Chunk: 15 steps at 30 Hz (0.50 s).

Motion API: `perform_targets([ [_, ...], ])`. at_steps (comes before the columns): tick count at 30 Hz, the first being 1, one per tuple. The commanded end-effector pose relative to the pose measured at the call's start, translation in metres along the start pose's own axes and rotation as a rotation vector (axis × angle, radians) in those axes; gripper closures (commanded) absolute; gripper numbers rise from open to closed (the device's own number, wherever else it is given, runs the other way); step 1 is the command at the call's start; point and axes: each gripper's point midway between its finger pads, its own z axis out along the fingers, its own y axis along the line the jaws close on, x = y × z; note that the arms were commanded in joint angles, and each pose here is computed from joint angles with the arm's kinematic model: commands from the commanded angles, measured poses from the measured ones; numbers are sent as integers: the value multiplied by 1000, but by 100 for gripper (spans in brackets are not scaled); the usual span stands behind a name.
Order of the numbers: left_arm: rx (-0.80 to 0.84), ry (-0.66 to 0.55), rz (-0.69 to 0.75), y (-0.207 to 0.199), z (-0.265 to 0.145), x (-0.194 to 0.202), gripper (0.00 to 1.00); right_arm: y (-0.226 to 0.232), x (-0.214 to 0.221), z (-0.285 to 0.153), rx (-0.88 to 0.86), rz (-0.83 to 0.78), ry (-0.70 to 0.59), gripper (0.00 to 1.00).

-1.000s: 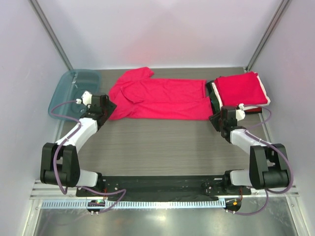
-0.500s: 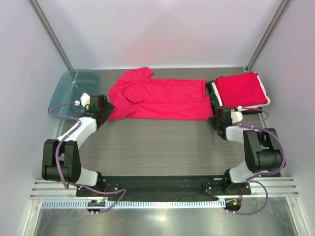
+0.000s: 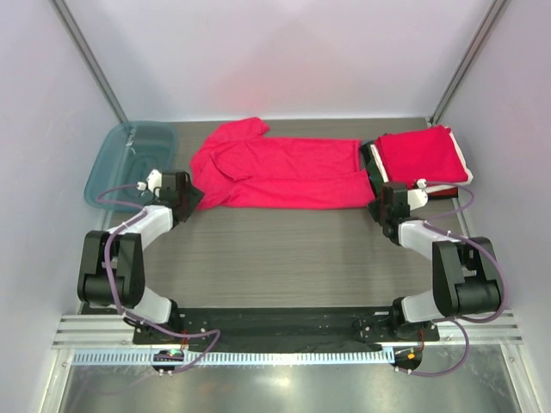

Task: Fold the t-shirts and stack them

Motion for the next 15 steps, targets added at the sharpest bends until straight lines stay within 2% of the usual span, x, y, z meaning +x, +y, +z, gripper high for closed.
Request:
perform_targets([
  [1, 18, -18, -16, -3, 6, -3, 39, 12, -9, -8, -27, -36, -19, 99],
  [8, -43, -15, -70, 19, 12, 9, 41, 7, 2, -4, -18, -42, 25, 99],
  [15, 73, -7, -152, 2, 18, 20, 48, 9, 5, -2, -33, -57, 39, 99],
])
